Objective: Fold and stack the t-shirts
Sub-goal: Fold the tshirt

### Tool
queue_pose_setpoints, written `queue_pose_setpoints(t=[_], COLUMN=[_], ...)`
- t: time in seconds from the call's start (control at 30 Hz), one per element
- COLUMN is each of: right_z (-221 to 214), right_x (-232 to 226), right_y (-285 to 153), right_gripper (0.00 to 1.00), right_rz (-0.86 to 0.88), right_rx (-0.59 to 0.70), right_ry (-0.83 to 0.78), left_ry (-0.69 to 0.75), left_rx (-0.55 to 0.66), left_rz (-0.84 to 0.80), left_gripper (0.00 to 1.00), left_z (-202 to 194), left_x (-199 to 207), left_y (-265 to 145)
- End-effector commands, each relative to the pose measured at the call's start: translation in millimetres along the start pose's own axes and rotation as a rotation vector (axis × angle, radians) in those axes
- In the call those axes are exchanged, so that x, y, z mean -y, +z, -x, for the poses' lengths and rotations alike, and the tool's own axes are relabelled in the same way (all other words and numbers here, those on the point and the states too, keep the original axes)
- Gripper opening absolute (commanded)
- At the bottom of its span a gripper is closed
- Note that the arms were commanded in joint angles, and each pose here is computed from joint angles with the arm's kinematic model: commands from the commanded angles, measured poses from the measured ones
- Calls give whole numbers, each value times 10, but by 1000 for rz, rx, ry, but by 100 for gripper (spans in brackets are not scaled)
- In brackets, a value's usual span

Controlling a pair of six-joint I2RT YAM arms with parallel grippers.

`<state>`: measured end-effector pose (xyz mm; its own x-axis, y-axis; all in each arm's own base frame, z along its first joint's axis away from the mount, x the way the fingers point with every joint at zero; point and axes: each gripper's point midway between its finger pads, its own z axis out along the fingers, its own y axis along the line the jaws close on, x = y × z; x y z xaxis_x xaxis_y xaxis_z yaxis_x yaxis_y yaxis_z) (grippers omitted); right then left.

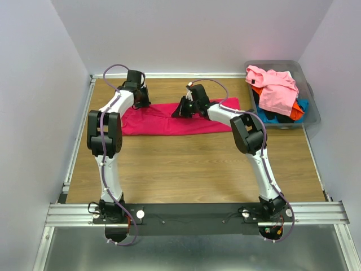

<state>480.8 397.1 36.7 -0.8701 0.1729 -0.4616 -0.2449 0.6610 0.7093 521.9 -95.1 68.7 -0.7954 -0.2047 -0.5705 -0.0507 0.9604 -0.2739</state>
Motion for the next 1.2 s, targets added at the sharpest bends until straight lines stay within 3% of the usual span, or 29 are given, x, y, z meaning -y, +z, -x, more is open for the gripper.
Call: queue_pose_setpoints(t=[0.0, 0.77, 0.9, 1.0, 1.17], right_z=[55, 0, -81, -113, -123], right_x=[-80, -364, -319, -284, -245], right_y=[-142, -231, -192, -162, -132], right_gripper=[3, 4, 4, 4, 4], right_rz=[5, 97, 90, 88, 80], right_rx=[5, -51, -69, -78, -78], right_ry=[-9, 54, 61, 67, 70], left_ry=[-28, -5, -15, -35, -39], left_rx=[-28, -50, -46, -37, -55], left_rz=[-31, -33, -19, -33, -102], left_gripper=[0, 0, 6, 17, 20], left_z=[12, 99, 28, -46, -178], left_x=[43, 14, -40, -47, 13], left_y=[-265, -509, -417, -320, -161])
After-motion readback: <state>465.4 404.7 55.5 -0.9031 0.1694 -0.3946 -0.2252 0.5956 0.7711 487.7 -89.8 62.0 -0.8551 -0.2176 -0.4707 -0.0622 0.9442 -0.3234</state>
